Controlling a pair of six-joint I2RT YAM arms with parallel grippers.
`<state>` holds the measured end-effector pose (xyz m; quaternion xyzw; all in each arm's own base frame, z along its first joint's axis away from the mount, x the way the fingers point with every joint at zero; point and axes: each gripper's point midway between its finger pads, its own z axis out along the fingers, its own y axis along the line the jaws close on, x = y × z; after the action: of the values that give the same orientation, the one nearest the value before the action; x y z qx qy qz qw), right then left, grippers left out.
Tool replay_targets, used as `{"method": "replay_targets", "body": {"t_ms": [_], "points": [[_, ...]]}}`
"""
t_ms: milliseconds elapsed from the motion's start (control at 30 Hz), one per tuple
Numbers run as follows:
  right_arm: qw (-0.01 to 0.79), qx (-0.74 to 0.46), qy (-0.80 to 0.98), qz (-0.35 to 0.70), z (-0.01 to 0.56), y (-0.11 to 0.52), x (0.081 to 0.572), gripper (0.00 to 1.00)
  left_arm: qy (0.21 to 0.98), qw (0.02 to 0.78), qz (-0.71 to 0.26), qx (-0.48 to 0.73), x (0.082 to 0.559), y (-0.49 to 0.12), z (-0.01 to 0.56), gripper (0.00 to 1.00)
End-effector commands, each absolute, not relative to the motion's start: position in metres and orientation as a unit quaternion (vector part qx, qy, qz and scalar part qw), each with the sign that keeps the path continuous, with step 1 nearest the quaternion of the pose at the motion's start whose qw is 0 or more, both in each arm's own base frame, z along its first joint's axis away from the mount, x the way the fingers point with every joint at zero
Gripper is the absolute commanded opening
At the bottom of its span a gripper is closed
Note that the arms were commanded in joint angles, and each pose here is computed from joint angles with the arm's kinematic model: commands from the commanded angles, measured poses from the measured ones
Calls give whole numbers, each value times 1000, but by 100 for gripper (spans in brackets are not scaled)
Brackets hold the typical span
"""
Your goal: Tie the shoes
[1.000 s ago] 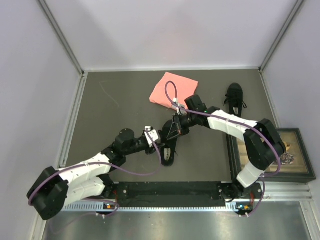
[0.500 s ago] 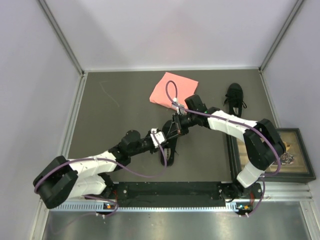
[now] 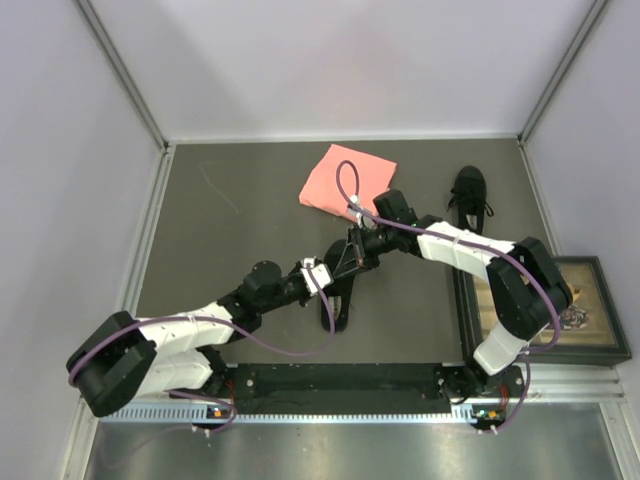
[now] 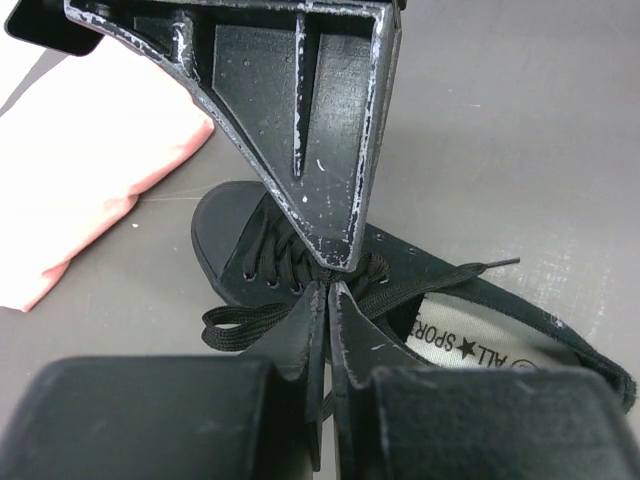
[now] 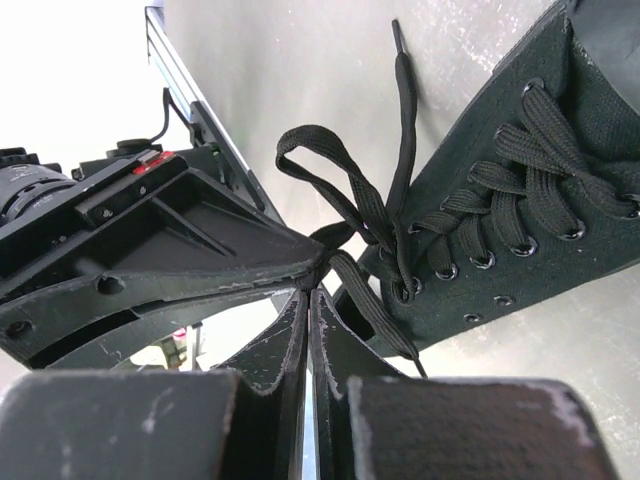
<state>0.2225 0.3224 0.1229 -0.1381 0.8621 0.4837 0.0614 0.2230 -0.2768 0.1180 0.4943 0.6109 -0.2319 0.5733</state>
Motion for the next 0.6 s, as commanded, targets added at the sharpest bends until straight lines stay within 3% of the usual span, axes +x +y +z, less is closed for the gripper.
{"method": "replay_targets", "body": {"t_ms": [0, 167, 300, 333, 433, 567], "points": [[69, -139, 851, 502, 135, 324, 225, 0, 595, 585, -229, 501, 221, -277, 124, 3], [67, -134, 851, 503, 133, 323, 225, 0, 599, 577, -226, 507, 220, -275, 119, 5], [68, -144, 850, 501, 134, 322, 226, 0, 595, 565, -231, 523, 215, -277, 117, 0], [73, -149, 850, 499, 136, 322, 227, 10, 594, 563, -232, 526, 214, -277, 116, 0], [101, -164, 849, 491, 143, 321, 238, 25, 589, 559, -233, 535, 212, -278, 117, 0], [133, -189, 861, 453, 142, 315, 252, 25, 589, 553, -233, 542, 210, -277, 114, 0]]}}
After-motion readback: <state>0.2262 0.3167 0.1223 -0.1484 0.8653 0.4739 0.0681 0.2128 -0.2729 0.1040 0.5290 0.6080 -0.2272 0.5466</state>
